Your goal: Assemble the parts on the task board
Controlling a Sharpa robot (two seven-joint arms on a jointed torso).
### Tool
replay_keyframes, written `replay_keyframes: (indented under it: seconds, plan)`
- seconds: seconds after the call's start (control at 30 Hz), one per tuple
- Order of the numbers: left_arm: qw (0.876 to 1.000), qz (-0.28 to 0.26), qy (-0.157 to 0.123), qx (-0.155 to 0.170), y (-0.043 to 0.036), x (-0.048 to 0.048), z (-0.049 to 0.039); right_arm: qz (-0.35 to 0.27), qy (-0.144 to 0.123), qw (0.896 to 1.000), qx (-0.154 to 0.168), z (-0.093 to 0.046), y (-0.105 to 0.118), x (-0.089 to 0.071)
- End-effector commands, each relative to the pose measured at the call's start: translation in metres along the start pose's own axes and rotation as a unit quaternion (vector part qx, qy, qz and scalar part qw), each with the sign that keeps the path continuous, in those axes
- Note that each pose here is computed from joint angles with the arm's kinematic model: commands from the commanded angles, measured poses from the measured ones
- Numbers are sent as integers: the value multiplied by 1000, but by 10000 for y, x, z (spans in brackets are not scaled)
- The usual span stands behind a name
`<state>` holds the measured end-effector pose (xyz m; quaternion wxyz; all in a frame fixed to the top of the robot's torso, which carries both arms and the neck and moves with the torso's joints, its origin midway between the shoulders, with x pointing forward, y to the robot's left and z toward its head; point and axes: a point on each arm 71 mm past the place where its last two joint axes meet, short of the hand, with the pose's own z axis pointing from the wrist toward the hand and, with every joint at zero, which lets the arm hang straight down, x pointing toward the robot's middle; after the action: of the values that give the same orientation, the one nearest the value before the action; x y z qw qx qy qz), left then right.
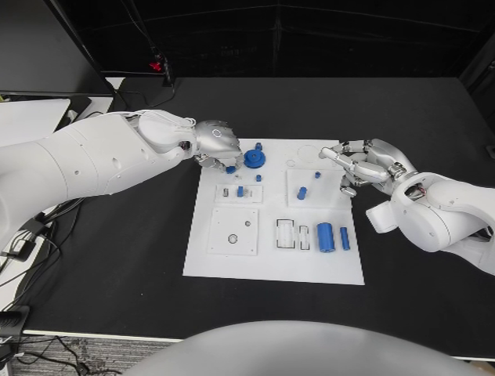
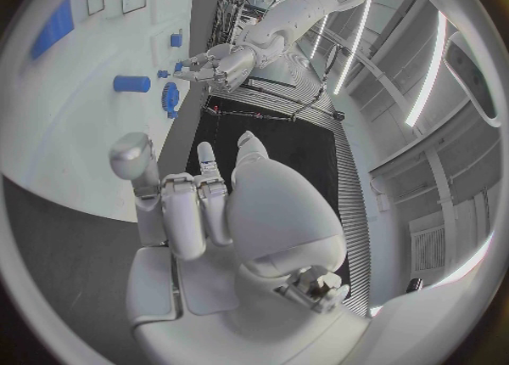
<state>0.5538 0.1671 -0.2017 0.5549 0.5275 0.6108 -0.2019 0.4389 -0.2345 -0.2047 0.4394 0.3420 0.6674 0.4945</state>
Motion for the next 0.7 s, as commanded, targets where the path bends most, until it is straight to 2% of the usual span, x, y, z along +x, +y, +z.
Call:
replay_keyframes:
  seconds: [0.03,0.7]
  plan:
    - [1000,-8,23,6,-24,59,5,0,5,1000,-4,1,15,14]
    - [1000,-11,26,5,-32,90,3,0,6,1000,-3,4,13,13]
